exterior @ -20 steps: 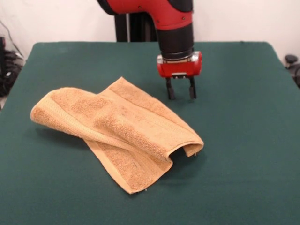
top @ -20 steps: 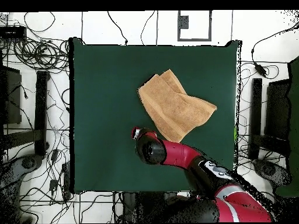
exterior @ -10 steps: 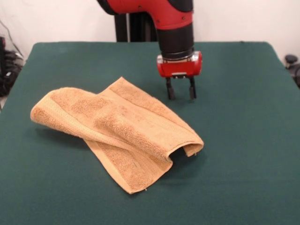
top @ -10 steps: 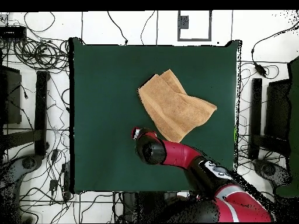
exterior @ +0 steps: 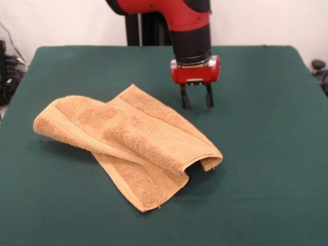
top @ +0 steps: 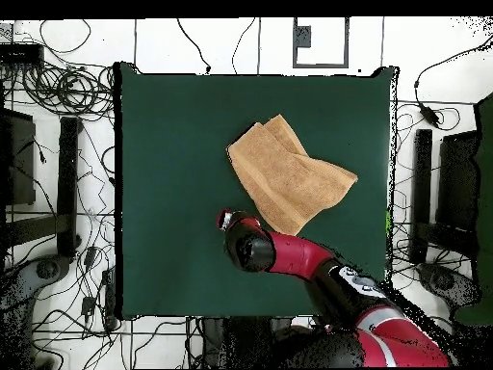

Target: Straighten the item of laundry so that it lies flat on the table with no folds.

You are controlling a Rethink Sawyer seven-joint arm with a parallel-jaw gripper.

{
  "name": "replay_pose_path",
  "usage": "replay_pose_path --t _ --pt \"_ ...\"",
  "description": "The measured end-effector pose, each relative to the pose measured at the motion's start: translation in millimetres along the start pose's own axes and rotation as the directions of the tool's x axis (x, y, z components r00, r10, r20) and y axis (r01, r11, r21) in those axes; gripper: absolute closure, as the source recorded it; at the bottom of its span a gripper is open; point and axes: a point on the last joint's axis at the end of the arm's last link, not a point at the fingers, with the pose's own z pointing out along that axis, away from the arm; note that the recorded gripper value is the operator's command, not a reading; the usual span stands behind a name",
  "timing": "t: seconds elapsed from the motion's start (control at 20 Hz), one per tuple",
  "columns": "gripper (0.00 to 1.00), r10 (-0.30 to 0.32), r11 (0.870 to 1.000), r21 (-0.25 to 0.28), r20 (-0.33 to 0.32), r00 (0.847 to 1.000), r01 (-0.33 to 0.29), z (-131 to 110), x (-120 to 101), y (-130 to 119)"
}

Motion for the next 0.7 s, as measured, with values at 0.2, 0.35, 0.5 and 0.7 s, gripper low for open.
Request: replay_pose_path --t 0.2,0.35,0.5,0.7 --pt "0.0 0.012 1.0 0.012 0.023 1.0 -0.012 -11.8 -12.8 -10.7" --pt "0.0 0.017 0.999 0.031 0.042 0.999 -0.019 -33.3 -30.7 -21.4" --pt "0.0 0.02 0.999 0.046 0.044 0.999 -0.022 -51.4 -42.3 -27.6" --pt "0.0 0.021 0.997 0.068 0.039 0.999 -0.024 -78.4 -56.9 -34.0"
